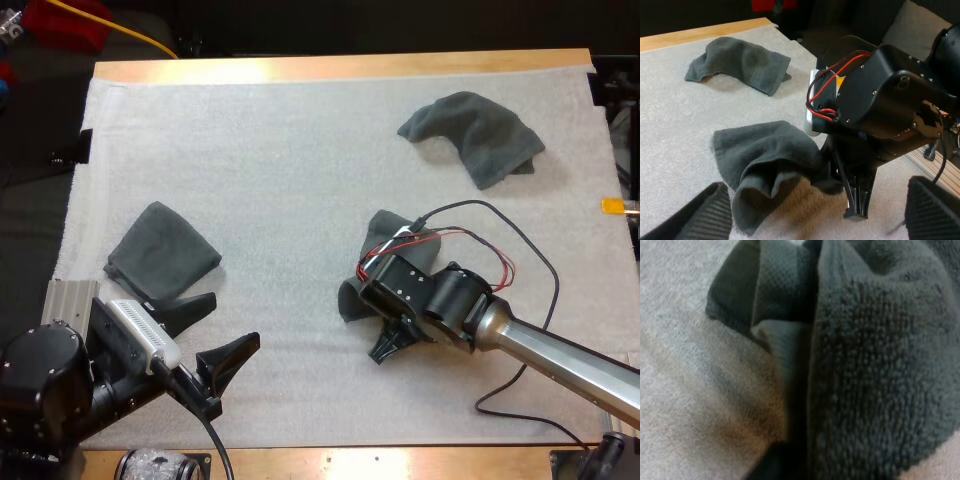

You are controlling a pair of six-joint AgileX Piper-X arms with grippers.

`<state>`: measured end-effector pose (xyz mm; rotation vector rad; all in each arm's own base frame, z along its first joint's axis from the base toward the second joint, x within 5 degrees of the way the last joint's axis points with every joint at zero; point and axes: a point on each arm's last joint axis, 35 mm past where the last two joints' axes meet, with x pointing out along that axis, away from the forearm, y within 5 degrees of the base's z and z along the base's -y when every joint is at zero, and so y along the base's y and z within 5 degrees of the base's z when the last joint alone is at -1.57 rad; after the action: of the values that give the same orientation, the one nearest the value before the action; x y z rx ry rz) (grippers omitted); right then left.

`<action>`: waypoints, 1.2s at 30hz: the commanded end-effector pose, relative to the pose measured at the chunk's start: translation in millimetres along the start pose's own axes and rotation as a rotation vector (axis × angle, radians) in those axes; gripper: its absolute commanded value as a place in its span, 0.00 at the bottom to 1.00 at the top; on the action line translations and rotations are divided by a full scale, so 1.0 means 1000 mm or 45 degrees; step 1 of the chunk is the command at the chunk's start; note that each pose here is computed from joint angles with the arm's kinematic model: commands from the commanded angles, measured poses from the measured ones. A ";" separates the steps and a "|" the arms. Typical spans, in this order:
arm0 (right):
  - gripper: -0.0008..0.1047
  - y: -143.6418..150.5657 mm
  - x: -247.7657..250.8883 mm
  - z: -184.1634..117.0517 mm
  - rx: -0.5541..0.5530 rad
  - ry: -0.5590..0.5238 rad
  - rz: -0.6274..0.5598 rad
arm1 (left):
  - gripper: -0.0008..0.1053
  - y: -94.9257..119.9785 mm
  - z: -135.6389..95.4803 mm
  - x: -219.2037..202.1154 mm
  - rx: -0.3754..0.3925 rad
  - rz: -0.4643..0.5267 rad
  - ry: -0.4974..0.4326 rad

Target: Pick towel from pile, fold and stack

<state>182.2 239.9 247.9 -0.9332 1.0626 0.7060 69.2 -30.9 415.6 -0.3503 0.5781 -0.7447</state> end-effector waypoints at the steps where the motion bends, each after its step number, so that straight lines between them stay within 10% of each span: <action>1: 0.60 -0.002 -0.005 -0.003 0.026 0.002 -0.006 | 0.66 -0.002 0.001 -0.001 -0.007 -0.021 0.003; 4: 0.72 -0.004 -0.015 -0.006 0.034 -0.020 -0.010 | 0.66 -0.002 0.001 -0.001 -0.007 -0.021 0.003; 36: 0.69 -0.009 -0.119 -0.077 0.479 -0.236 0.088 | 0.66 -0.001 -0.002 -0.001 -0.031 -0.014 0.031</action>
<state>119.8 162.9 346.4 -0.5005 1.0174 0.6064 67.7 -30.8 413.0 -0.3586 0.6069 -0.7395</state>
